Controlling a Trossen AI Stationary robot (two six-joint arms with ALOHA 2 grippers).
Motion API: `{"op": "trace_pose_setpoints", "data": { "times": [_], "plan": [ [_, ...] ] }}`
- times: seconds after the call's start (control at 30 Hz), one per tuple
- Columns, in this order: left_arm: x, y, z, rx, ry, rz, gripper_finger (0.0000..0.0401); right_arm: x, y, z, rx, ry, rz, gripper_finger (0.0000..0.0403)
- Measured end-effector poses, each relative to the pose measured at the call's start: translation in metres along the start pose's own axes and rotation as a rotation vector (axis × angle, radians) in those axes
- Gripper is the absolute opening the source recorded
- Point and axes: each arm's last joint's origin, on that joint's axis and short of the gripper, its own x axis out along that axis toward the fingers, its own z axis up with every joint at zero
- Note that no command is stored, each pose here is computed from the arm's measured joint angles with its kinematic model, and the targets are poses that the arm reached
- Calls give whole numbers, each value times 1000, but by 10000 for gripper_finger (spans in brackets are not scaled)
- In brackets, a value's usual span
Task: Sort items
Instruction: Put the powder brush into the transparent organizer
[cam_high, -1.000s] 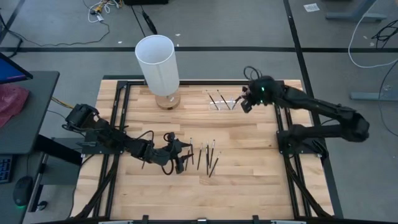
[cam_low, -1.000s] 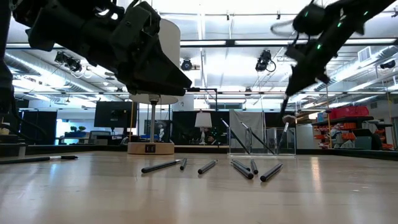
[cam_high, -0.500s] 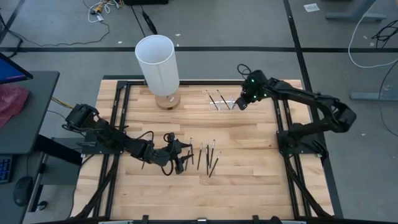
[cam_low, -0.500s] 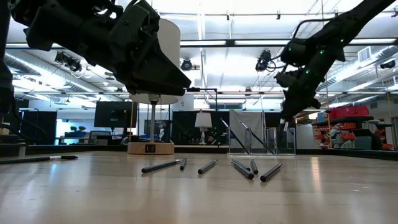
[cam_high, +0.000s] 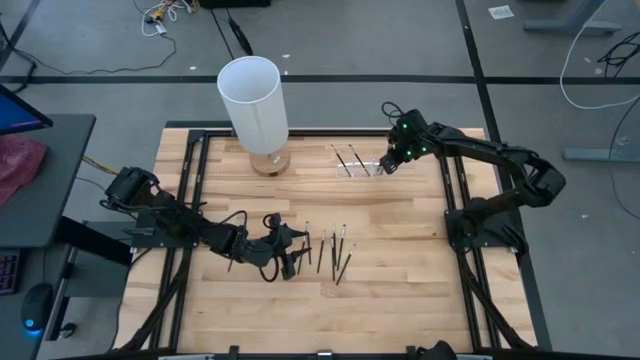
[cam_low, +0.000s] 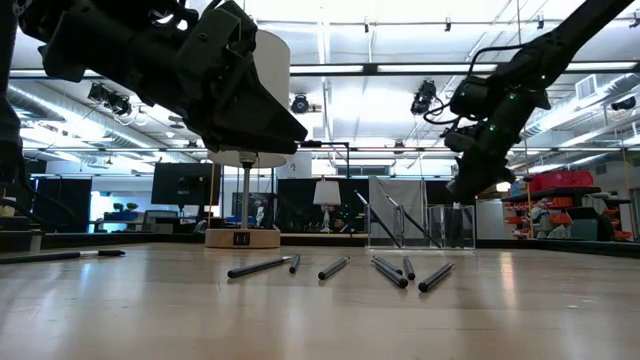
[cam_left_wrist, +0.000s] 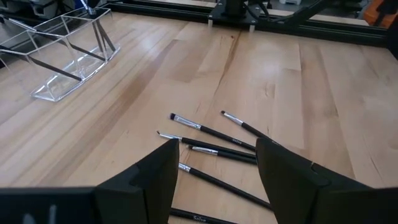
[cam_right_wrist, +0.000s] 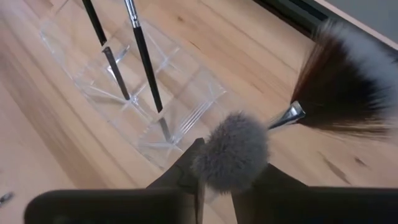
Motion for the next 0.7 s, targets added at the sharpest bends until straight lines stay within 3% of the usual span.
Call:
{"op": "trace_pose_setpoints", "data": {
  "times": [0.4,0.7],
  "plan": [
    [0,0,0,0,0,0,218,-5,1,2,-7,-40,-7,157],
    [0,0,0,0,0,0,218,-32,3,5,6,-155,-85,171]
  ]
}}
